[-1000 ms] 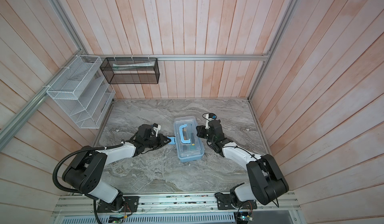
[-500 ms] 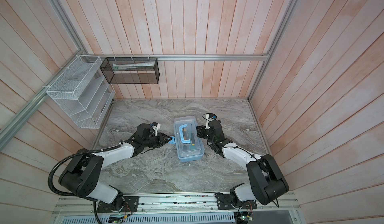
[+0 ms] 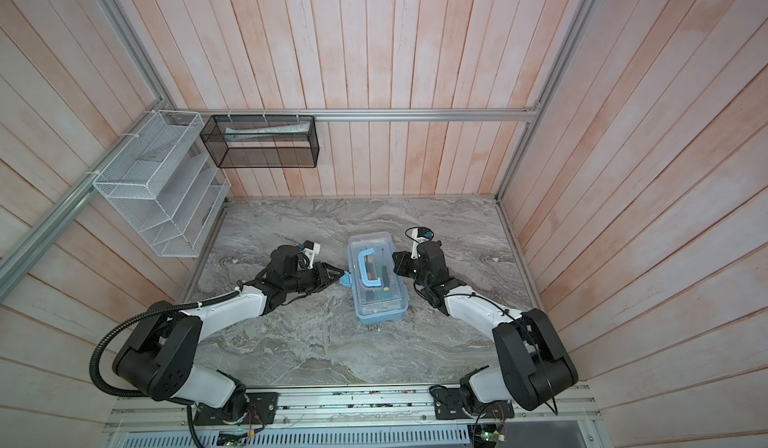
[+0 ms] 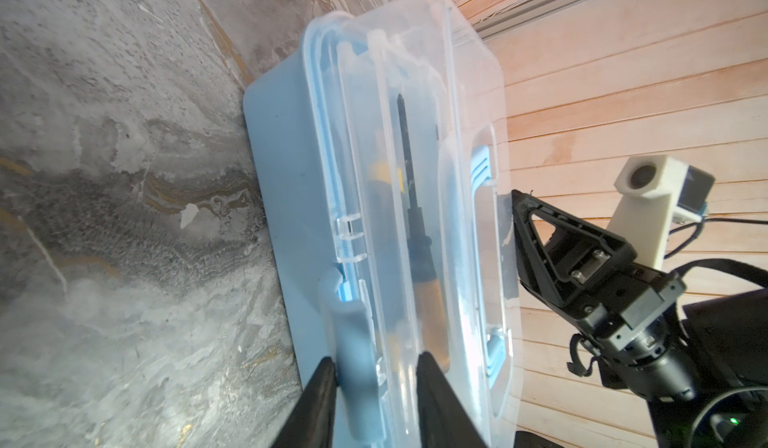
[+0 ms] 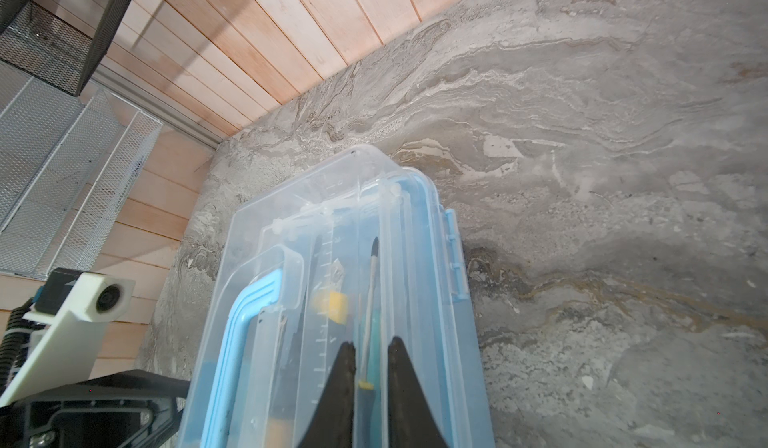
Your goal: Pack the tool kit
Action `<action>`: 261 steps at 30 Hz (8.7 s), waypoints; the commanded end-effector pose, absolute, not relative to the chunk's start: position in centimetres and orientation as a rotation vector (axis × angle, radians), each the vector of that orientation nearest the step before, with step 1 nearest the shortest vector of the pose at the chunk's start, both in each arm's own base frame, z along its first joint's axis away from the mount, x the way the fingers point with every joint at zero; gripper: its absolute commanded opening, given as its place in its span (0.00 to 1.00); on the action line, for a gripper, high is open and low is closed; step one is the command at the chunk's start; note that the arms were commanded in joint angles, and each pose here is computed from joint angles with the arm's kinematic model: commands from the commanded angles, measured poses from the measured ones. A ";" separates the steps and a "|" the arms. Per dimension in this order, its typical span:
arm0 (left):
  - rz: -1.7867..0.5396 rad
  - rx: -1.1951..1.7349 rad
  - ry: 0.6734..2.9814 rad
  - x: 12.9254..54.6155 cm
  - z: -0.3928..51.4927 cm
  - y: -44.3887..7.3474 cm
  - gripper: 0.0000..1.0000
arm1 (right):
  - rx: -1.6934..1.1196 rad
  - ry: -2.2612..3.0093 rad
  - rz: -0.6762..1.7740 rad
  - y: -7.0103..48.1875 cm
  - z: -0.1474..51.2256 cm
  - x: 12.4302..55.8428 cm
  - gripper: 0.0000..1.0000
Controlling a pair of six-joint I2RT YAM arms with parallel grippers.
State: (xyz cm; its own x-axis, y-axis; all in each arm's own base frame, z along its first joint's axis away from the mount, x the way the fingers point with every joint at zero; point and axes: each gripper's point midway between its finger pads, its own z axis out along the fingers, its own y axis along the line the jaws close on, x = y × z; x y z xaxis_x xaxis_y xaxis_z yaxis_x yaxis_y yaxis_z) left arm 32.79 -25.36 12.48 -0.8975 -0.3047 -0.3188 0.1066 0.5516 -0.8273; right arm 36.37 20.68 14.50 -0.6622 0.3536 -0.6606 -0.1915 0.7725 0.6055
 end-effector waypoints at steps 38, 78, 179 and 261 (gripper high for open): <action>-1.284 -0.111 2.362 33.2 11.8 -27.1 0.26 | 0.083 2.399 0.826 21.2 8.3 32.2 0.14; -1.252 -0.108 2.360 34.2 12.1 -28.1 0.35 | 0.079 2.407 0.816 21.1 7.9 32.4 0.14; -1.153 -0.131 2.422 33.7 10.1 -28.4 0.29 | 0.079 2.472 0.874 21.7 5.6 31.3 0.12; -0.263 -0.016 1.802 40.1 22.1 -13.2 1.00 | 0.321 1.989 0.580 12.0 18.5 36.7 0.98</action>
State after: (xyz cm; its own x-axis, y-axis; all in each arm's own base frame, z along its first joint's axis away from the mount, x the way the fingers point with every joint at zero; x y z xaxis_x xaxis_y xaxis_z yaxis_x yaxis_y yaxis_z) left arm 40.67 -15.19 21.82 -0.3754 -0.3964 -0.8378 0.0974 0.8820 -0.4610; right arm 36.93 14.31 20.93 -0.4505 0.6206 -0.6418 -0.0971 0.6805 0.7263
